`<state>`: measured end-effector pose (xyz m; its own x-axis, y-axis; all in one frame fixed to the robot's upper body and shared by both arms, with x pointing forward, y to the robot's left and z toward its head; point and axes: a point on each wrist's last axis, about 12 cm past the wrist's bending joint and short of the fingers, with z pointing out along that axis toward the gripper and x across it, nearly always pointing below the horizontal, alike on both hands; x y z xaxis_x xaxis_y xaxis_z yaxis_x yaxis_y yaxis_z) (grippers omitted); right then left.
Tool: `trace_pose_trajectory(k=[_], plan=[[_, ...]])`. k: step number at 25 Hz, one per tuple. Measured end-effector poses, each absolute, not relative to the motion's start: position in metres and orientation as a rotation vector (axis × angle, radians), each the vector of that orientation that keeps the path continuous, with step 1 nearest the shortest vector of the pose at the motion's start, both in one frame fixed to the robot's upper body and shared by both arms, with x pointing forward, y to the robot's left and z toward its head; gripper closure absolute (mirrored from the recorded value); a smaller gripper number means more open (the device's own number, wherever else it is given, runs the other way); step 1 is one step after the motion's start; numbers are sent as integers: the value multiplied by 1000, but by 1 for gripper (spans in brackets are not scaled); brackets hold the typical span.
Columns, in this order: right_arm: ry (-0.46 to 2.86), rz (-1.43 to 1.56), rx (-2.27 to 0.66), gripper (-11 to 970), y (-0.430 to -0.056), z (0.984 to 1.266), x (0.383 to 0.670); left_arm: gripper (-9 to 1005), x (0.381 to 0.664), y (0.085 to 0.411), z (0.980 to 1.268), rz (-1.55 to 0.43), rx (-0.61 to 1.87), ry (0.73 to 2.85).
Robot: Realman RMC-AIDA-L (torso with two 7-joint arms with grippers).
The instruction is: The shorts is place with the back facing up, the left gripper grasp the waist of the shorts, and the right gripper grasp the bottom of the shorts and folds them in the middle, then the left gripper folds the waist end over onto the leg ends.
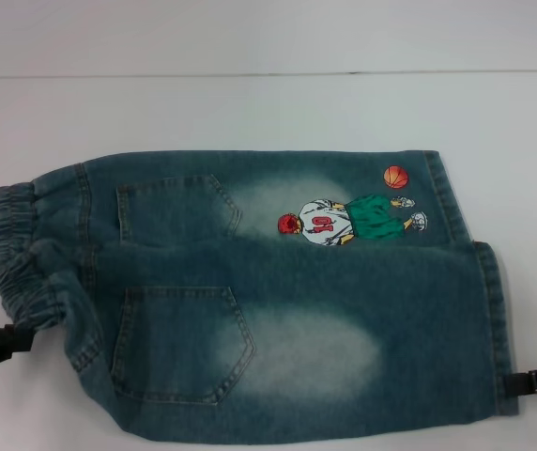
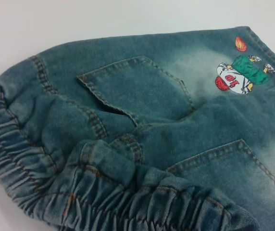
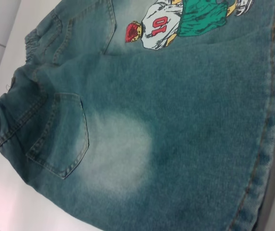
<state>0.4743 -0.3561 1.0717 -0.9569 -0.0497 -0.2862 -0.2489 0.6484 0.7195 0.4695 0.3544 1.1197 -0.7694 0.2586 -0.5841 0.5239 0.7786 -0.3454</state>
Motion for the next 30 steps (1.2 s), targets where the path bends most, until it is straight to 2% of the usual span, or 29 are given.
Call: trace_pose_trajectory(k=[8, 13, 19, 24, 30], plan=[[2630, 1192, -253, 682, -355, 1071, 475, 945, 469, 355, 1119, -688, 582, 2454], [2632, 1180, -256, 792, -358, 1073, 475, 945, 468, 354, 1118, -697, 581, 2457], [2677, 1099, -198, 713, -367, 1077, 475, 945, 469, 354, 1117, -701, 581, 2455], [2665, 1111, -139, 533, -376, 1080, 469, 945, 471, 352, 1119, -703, 591, 2451], [2666, 1130, -107, 533, -378, 1078, 464, 945, 472, 352, 1120, -700, 594, 2449]])
